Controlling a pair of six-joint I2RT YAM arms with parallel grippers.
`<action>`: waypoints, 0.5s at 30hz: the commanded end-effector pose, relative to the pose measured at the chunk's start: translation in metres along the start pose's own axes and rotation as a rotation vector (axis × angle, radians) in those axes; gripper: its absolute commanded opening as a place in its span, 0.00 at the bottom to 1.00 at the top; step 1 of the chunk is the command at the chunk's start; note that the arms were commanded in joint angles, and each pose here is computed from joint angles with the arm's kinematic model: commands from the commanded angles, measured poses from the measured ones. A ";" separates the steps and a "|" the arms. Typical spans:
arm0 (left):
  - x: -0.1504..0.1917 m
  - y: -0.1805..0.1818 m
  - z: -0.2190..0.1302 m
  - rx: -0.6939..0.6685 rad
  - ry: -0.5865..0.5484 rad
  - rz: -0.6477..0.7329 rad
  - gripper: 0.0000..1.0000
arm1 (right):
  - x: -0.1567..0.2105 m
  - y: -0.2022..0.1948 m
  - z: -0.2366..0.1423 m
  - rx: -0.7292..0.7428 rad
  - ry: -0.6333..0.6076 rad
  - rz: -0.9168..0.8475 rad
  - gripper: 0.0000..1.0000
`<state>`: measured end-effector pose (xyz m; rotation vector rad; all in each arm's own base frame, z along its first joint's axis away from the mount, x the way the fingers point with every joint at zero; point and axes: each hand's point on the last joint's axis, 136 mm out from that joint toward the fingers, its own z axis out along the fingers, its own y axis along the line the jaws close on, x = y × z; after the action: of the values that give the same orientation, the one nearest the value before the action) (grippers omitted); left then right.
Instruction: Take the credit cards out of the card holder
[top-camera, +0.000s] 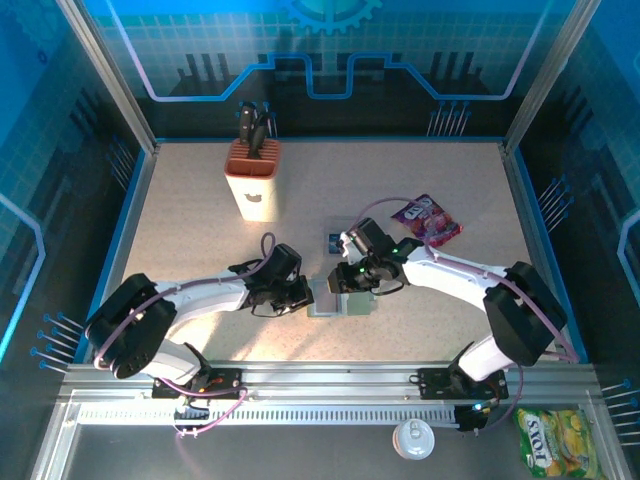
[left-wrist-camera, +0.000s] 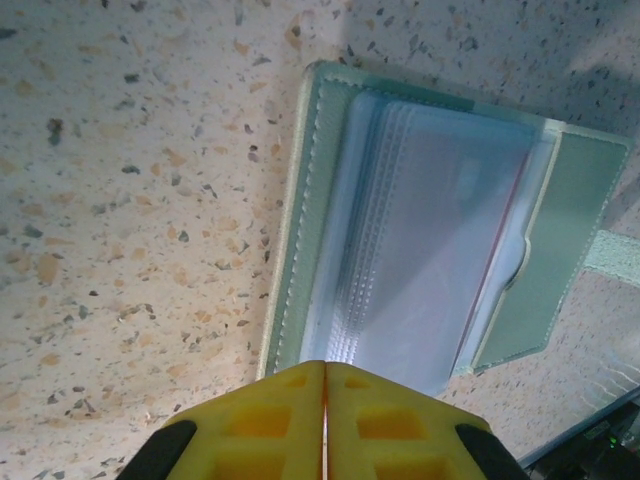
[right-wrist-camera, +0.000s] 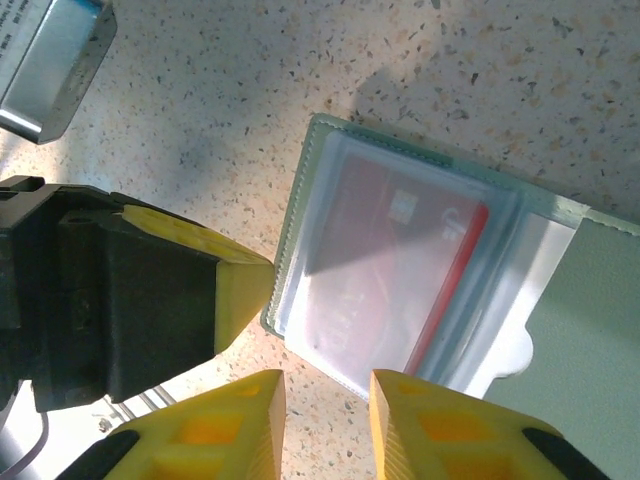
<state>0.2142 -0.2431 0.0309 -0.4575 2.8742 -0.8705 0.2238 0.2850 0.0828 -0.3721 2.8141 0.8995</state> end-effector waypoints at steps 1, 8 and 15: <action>0.003 0.009 0.006 -0.032 0.006 -0.013 0.09 | -0.002 0.010 0.000 -0.019 0.018 0.001 0.30; 0.004 0.016 0.009 -0.055 0.009 -0.017 0.09 | -0.002 0.008 0.004 -0.017 0.029 0.006 0.32; 0.002 0.011 0.004 -0.034 -0.012 -0.010 0.09 | -0.003 0.009 0.007 -0.023 0.039 0.010 0.32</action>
<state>0.2135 -0.2406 0.0239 -0.4679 2.8880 -0.8414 0.2252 0.2896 0.0790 -0.3754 2.8359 0.9093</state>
